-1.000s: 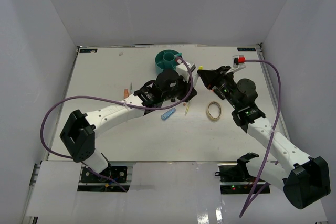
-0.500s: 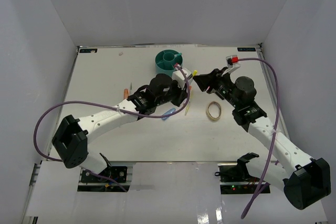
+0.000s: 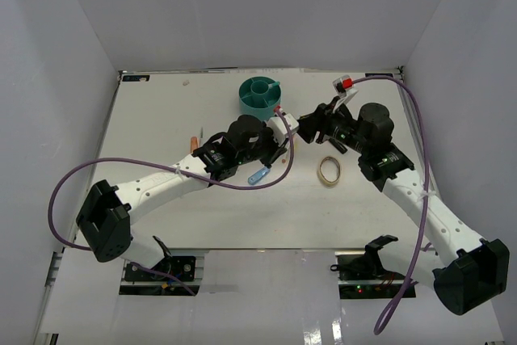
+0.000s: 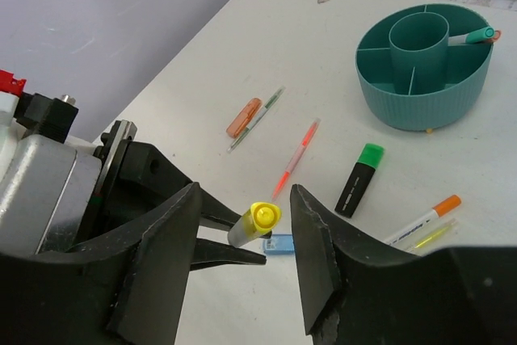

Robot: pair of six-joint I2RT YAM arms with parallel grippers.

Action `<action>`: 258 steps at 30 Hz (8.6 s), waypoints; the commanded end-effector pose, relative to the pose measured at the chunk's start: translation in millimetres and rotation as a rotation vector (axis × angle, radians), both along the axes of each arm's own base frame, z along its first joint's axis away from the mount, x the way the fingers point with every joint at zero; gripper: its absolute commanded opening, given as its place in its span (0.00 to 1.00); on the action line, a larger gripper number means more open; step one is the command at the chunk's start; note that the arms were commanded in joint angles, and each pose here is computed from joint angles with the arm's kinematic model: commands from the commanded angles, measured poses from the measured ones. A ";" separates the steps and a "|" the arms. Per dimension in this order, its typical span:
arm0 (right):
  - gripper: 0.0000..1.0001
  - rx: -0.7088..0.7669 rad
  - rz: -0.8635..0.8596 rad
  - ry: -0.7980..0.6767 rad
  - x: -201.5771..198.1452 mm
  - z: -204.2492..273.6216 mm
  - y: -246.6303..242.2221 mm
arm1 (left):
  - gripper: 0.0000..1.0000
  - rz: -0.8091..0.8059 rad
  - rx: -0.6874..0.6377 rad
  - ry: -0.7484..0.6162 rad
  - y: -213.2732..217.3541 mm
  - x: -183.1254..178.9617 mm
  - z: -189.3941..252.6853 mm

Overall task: Sort the stationery into containers
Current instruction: Place the pen in the storage box, then pick up the pen from the center of the board, then place the pen in the storage box.

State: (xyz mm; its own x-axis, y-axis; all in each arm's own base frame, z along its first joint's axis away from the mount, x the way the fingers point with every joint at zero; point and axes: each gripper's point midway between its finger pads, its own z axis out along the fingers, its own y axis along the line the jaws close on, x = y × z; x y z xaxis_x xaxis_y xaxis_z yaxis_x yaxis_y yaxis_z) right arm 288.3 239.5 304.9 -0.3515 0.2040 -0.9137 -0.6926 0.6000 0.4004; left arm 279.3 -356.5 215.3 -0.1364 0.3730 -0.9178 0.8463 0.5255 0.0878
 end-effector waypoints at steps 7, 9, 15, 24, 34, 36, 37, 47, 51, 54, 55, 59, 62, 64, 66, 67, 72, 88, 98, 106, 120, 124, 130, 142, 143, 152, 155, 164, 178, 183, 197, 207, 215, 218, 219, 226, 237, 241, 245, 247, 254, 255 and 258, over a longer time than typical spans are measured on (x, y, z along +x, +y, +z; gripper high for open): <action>0.31 -0.061 0.033 -0.024 -0.2 11.8 0.6 | 0.01 -0.043 0.004 -0.070 3.1 -2.5 17.8; 0.26 -0.080 0.035 -0.014 1.0 7.4 1.0 | 0.02 -0.045 0.008 -0.073 3.7 -3.3 17.3; 0.08 -0.117 0.036 0.016 5.0 -2.0 1.3 | 0.47 0.009 0.022 -0.097 11.6 4.6 15.2; 0.08 -0.115 -0.104 -0.071 50.8 21.7 -3.5 | 0.98 0.207 -0.048 0.051 59.2 40.5 -1.3; 0.08 -0.047 -0.310 -0.308 135.8 68.4 -1.3 | 0.98 0.486 -0.167 0.224 137.3 76.9 -17.7; 0.08 -0.050 -0.335 -0.342 149.3 72.3 0.0 | 0.98 0.548 -0.160 0.231 152.0 84.0 -29.7; 0.08 -0.044 -0.357 -0.362 161.8 72.9 2.0 | 0.98 0.573 -0.147 0.252 154.6 86.7 -36.3; 0.08 -0.061 -0.386 -0.410 234.7 55.7 29.8 | 0.98 0.710 -0.101 0.248 177.6 97.8 -44.3; 0.08 -0.053 -0.439 -0.413 255.3 41.2 28.9 | 0.98 0.714 -0.094 0.250 178.2 98.5 -46.3; 0.08 -0.060 -0.437 -0.411 269.1 31.1 35.6 | 0.98 0.691 -0.099 0.262 173.9 96.9 -47.3; 0.08 -0.071 -0.429 -0.399 275.8 19.3 39.2 | 0.98 0.690 -0.098 0.263 173.8 96.6 -47.6; 0.08 -0.082 -0.403 -0.373 291.3 1.0 51.8 | 0.98 0.690 -0.091 0.263 174.1 97.0 -49.0; 0.08 -0.094 -0.417 -0.349 302.5 -17.2 53.3 | 0.98 0.683 -0.090 0.265 173.0 97.1 -49.2; 0.08 -0.107 -0.417 -0.332 307.8 -32.3 55.2 | 0.98 0.680 -0.085 0.265 173.1 96.6 -49.8; 0.08 -0.119 -0.414 -0.310 312.5 -47.9 57.6 | 0.98 0.682 -0.083 0.263 173.6 96.9 -49.5; 0.08 -0.125 -0.410 -0.302 314.7 -51.5 59.2 | 0.98 0.682 -0.082 0.262 173.9 96.6 -49.5; 0.11 -0.137 -0.342 -0.250 318.4 -76.4 73.8 | 0.98 0.678 -0.078 0.259 173.5 97.2 -49.4; 0.75 -0.198 -0.398 -0.266 267.9 -20.0 33.9 | 0.98 0.652 -0.109 0.261 168.5 94.3 -39.3; 0.89 -0.313 -0.551 -0.036 170.7 -16.4 -46.0 | 0.98 0.554 -0.184 0.377 133.3 82.7 -31.6; 0.95 -0.302 -0.565 0.082 80.8 -38.4 -86.4 | 0.98 0.518 -0.062 0.412 58.9 72.7 -45.3; 0.94 -0.221 -0.603 0.054 -4.2 -51.3 -127.9 | 0.67 0.544 0.032 0.464 -9.1 99.3 -93.9; 0.94 -0.218 -0.609 0.068 -12.4 -59.4 -132.2 | 0.61 0.547 0.064 0.492 -17.7 102.1 -117.0; 0.93 -0.205 -0.597 0.059 -19.4 -61.3 -132.7 | 0.58 0.558 0.105 0.513 -23.6 103.4 -143.7; 0.93 -0.213 -0.601 0.069 -21.9 -70.0 -134.5 | 0.49 0.584 0.190 0.526 -19.8 99.4 -178.2; 0.93 -0.215 -0.602 0.069 -21.8 -70.7 -135.0 | 0.49 0.587 0.199 0.527 -19.7 98.1 -182.6; 0.94 -0.223 -0.600 0.071 -22.0 -73.7 -135.3 | 0.42 0.577 0.253 0.534 -19.4 80.6 -198.0; 0.94 -0.223 -0.593 0.073 -22.2 -74.5 -133.9 | 0.30 0.579 0.262 0.537 -15.3 77.3 -199.5; 0.95 -0.224 -0.547 0.069 -18.0 -65.6 -123.9 | 0.01 0.549 0.173 0.460 -19.2 84.2 -143.0; 0.95 -0.220 -0.305 0.200 5.3 -39.0 -64.8 | 0.00 0.256 -0.050 0.169 -10.7 54.6 -14.2; 0.98 -0.189 -0.202 0.221 17.1 -21.2 -40.0 | 0.00 0.147 -0.070 0.082 -5.1 38.5 3.8; 0.91 -0.161 -0.065 0.294 33.5 -23.5 -7.6 | 0.00 0.040 -0.140 -0.109 9.1 18.8 43.9; 0.60 -0.139 -0.013 0.283 32.0 -18.6 -0.4 | 0.01 0.010 -0.162 -0.118 7.3 13.4 43.7; 0.45 -0.125 -0.004 0.274 34.1 -16.6 1.3 | 0.02 -0.012 -0.176 -0.121 7.1 8.1 41.8; 0.38 -0.117 -0.005 0.266 35.4 -14.2 1.1 | 0.02 -0.021 -0.181 -0.124 6.7 6.4 42.6; 0.35 -0.115 -0.005 0.266 35.6 -13.8 0.9 | 0.03 -0.022 -0.183 -0.124 7.0 5.7 42.8; 0.12 -0.111 -0.009 0.249 38.0 -11.4 1.0 | 0.40 0.048 -0.189 -0.110 13.6 12.6 40.4; 0.08 -0.069 -0.147 0.033 89.5 14.7 -2.9 | 0.98 0.308 -0.208 0.159 62.6 46.8 7.7; 0.08 -0.035 -0.230 -0.129 126.9 36.7 -3.8 | 0.98 0.485 -0.239 0.292 121.2 76.0 -9.3; 0.08 -0.035 -0.301 -0.235 162.5 46.3 -3.4 | 0.98 0.614 -0.222 0.333 154.9 89.1 -22.8; 0.08 -0.044 -0.325 -0.260 182.9 41.8 0.6 | 0.98 0.675 -0.208 0.349 169.6 93.8 -36.6; 0.08 -0.081 -0.348 -0.299 244.4 27.7 19.6 | 0.98 0.773 -0.146 0.337 188.8 101.1 -49.3; 0.08 -0.085 -0.346 -0.299 249.3 24.4 22.5 | 0.98 0.777 -0.143 0.335 189.9 100.8 -50.0; 0.08 -0.097 -0.340 -0.295 266.6 11.9 30.3 | 0.98 0.778 -0.136 0.331 190.9 101.3 -50.7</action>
State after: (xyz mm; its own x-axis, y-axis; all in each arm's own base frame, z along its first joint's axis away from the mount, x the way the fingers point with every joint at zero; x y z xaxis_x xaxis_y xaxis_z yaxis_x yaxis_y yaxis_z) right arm 537.9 270.4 280.6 -0.1311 0.1547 -0.9792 -0.5228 0.8285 0.2009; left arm 377.1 -172.0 155.0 -0.5978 -0.0366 -0.8008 0.2370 0.9463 -0.2201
